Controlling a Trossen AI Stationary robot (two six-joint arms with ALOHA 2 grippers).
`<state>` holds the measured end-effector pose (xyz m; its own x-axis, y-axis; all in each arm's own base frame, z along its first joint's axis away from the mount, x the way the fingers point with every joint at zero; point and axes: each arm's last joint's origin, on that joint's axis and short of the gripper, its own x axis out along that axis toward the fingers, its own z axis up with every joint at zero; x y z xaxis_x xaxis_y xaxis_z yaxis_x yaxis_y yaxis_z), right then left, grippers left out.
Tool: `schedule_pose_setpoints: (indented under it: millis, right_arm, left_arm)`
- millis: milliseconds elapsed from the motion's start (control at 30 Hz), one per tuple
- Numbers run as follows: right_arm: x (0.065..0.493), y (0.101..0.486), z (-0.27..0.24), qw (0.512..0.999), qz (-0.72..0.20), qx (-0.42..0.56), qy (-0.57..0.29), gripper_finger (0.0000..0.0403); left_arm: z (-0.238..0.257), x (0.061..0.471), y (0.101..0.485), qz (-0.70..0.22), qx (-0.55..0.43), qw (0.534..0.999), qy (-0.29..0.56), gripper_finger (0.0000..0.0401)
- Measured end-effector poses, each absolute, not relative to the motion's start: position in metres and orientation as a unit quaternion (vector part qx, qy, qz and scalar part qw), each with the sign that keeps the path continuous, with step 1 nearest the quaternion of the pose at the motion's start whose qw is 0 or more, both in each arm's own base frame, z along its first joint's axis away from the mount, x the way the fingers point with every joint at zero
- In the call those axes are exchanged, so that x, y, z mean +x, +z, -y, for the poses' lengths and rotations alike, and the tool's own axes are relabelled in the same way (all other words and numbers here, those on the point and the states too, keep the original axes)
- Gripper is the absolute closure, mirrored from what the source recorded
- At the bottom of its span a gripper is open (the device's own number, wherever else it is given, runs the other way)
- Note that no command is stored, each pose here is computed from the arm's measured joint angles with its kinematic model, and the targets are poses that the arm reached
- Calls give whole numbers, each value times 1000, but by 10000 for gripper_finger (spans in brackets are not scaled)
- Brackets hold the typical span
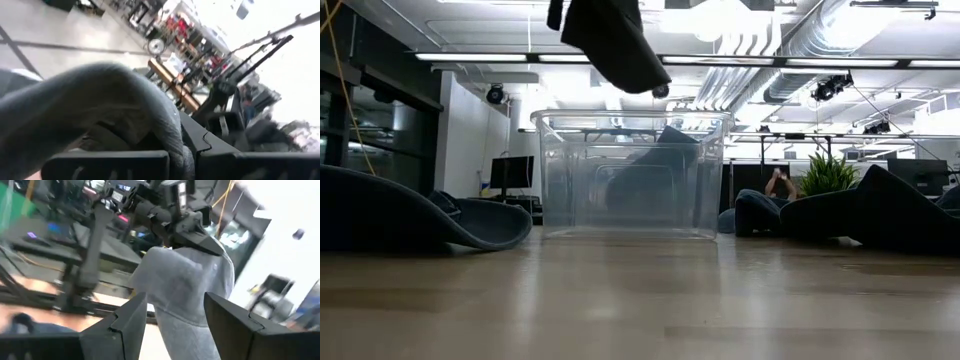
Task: Pick & Place hat
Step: Put the gray cap into the top transparent bin
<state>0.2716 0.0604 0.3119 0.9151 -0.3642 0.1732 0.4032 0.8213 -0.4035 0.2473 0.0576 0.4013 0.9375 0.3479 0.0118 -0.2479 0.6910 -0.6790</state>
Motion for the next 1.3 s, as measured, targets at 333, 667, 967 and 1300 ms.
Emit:
schedule_pose_setpoints:
  millis: [333,667,967,1300]
  right_arm:
    - [311,302,-66,886,-23,-379,-265,210]
    - [370,313,-54,803,-132,-443,-376,210]
    - [380,319,-49,798,-134,-428,-403,210]
    - [380,321,-50,790,-126,-469,-375,210]
  left_arm:
    - [-66,245,410,127,-371,904,168,401]
    - [-66,244,415,158,-378,897,167,401]
    - [-66,244,416,160,-385,894,162,401]
    - [-65,244,416,156,-386,896,153,401]
